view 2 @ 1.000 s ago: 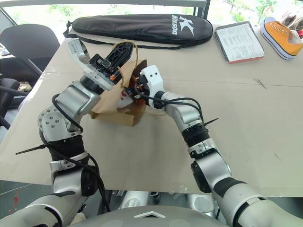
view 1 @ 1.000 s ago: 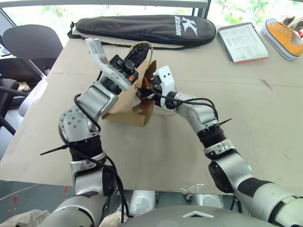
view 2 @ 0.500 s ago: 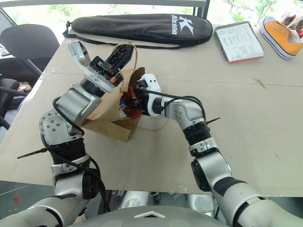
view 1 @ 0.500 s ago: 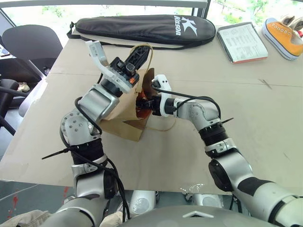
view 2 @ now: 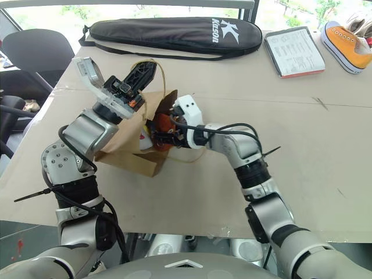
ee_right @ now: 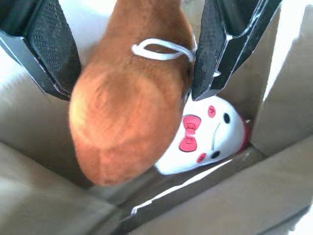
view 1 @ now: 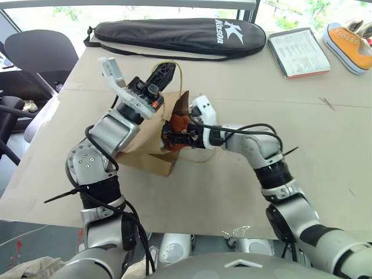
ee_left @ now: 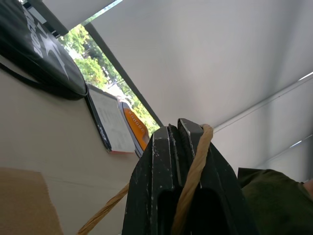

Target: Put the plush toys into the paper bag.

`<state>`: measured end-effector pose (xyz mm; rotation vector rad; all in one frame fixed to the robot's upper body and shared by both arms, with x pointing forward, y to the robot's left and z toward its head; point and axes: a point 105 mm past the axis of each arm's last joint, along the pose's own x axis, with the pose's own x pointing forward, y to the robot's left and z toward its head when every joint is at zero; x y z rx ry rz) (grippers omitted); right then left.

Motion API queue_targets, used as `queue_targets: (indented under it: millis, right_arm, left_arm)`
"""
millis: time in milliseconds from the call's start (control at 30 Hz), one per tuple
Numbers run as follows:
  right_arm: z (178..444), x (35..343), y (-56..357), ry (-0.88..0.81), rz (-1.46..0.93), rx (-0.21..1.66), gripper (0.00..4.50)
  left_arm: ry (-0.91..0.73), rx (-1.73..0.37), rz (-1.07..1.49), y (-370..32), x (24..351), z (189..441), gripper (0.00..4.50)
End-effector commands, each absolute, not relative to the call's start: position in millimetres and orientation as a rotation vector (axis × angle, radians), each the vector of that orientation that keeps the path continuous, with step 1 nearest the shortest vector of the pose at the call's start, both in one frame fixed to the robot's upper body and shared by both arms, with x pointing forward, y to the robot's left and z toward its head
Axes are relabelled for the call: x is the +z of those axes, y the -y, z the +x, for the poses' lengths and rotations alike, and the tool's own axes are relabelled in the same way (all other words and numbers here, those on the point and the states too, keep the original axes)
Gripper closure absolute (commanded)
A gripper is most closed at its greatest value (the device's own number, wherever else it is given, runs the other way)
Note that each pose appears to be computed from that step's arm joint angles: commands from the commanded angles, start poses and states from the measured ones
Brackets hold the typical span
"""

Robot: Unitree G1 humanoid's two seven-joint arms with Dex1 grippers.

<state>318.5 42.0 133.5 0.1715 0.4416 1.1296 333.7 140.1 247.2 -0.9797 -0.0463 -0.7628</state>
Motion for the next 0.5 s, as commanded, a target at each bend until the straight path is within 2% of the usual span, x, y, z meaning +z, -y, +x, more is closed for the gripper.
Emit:
queue_targets:
  millis: [33,300,500]
  right_arm:
    - [307,157,-31,-0.376,0.183,1.162,1.32]
    - [302,161,-10,-0.38,0.149,1.126,1.32]
    - [308,142,43,-0.416,0.024,0.9,1.32]
  left_arm:
    - [0.103,-0.782,-0.968,-145,258,332,4.5]
    - [0.109,-0.804,-0.964,-139,257,335,4.5]
    - [0.122,-0.801,-0.962,-140,256,334,4.5]
